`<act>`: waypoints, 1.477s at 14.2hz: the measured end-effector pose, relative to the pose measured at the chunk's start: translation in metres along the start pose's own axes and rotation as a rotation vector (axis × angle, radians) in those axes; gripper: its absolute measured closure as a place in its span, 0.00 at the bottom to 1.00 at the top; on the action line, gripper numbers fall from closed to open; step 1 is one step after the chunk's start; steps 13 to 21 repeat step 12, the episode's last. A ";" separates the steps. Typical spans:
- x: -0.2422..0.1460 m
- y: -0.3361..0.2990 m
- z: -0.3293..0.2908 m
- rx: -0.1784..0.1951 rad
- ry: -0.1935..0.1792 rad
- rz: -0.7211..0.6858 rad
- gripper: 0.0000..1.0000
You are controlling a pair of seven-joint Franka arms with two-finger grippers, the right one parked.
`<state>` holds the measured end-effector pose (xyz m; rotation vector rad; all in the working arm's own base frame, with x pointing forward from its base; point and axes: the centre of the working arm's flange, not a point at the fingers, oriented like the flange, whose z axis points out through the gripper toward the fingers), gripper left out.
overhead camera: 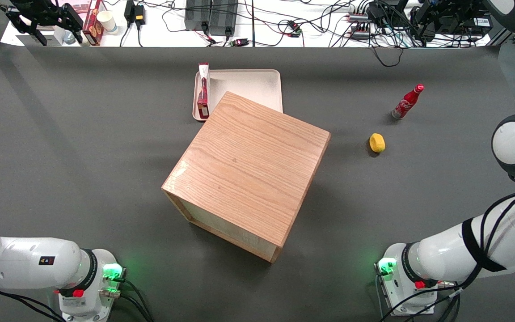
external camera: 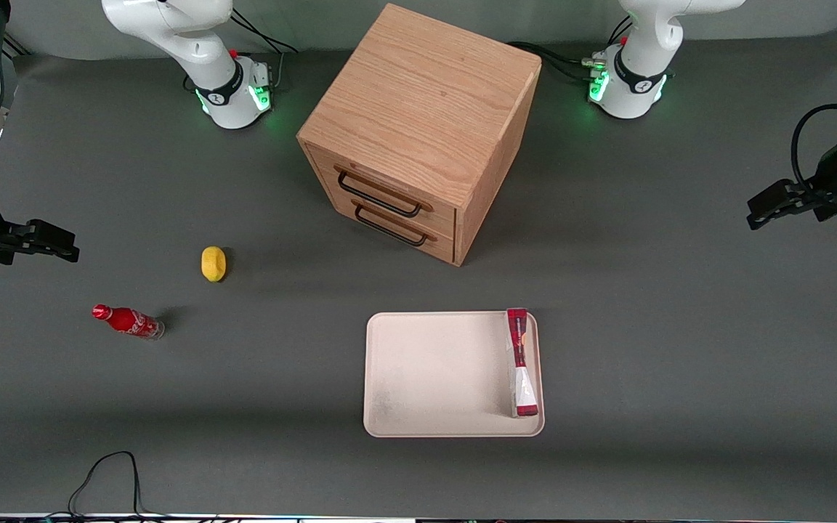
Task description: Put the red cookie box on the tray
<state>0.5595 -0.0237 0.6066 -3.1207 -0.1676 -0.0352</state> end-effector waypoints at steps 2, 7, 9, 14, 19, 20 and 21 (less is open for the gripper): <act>0.000 0.001 0.000 -0.003 0.000 0.001 0.00; 0.000 0.000 0.000 -0.009 0.000 0.013 0.00; 0.000 0.000 0.000 -0.010 -0.001 0.018 0.00; 0.000 0.000 0.000 -0.011 -0.001 0.018 0.00; 0.000 0.000 0.000 -0.011 -0.001 0.018 0.00; 0.000 0.000 0.000 -0.011 -0.001 0.018 0.00; 0.000 0.000 0.000 -0.011 -0.001 0.018 0.00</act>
